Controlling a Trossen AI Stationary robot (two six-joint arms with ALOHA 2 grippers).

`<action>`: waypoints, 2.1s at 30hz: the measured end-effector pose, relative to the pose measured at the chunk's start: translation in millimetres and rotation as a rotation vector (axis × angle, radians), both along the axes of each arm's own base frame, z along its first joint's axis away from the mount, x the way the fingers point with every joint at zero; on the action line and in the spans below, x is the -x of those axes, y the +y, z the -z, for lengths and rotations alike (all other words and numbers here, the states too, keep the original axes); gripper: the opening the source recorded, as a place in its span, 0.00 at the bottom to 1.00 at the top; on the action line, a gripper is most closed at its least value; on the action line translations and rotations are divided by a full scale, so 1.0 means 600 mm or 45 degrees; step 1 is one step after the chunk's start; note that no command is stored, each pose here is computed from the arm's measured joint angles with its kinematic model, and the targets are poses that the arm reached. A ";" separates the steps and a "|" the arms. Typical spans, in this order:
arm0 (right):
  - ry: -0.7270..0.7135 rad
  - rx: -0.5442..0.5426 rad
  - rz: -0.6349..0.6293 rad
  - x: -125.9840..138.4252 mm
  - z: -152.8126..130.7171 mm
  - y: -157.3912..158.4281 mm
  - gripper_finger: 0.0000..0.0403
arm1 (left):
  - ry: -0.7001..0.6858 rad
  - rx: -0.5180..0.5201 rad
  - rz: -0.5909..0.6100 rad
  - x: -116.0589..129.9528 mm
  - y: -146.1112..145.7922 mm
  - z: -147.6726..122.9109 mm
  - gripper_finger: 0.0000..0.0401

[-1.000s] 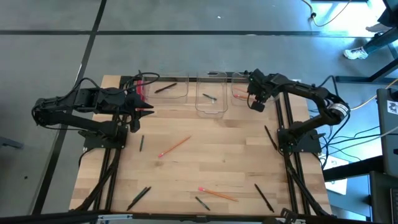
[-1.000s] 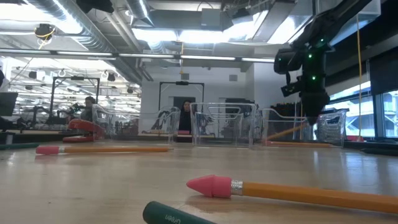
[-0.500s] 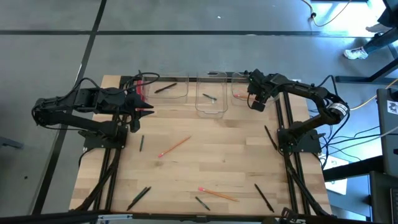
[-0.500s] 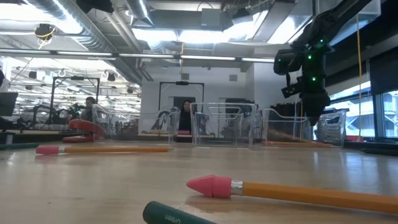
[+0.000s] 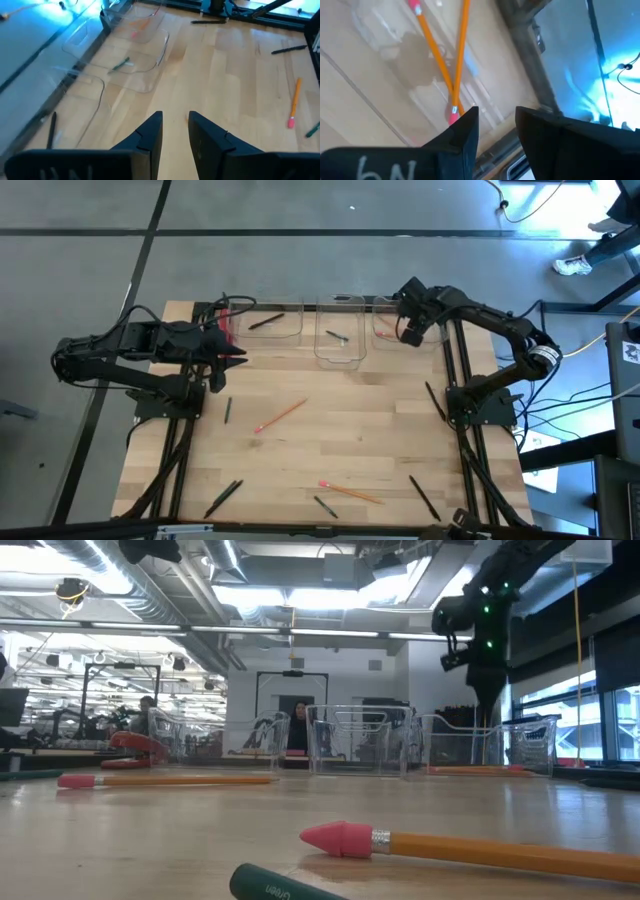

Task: Sort crayons/erasers/pens/pencils in bins
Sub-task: Put the green crayon into the middle transparent bin

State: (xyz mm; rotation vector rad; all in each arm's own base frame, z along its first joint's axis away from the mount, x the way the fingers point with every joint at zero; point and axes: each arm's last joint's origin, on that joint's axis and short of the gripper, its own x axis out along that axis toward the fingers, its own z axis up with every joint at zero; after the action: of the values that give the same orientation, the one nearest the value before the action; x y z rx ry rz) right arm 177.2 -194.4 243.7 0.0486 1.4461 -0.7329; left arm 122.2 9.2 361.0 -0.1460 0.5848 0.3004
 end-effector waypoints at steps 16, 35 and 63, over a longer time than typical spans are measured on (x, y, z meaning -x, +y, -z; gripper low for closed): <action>-0.496 -0.100 -0.425 -0.087 -0.120 0.102 0.33 | 0.174 0.630 -0.566 0.001 -0.001 0.091 0.21; -0.885 -0.339 -0.842 -0.113 -0.173 0.182 0.33 | 0.474 1.200 -1.098 0.011 -0.012 0.242 0.21; -1.056 -0.634 -1.019 -0.115 -0.179 0.195 0.33 | 0.847 1.078 -1.093 -0.046 -0.016 0.338 0.21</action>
State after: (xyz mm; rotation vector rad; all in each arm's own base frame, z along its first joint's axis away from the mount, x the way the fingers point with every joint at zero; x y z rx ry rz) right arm 246.1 -77.4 351.0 0.1292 0.6981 0.3113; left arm 149.6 -0.3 158.5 -1.1635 1.2769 0.9397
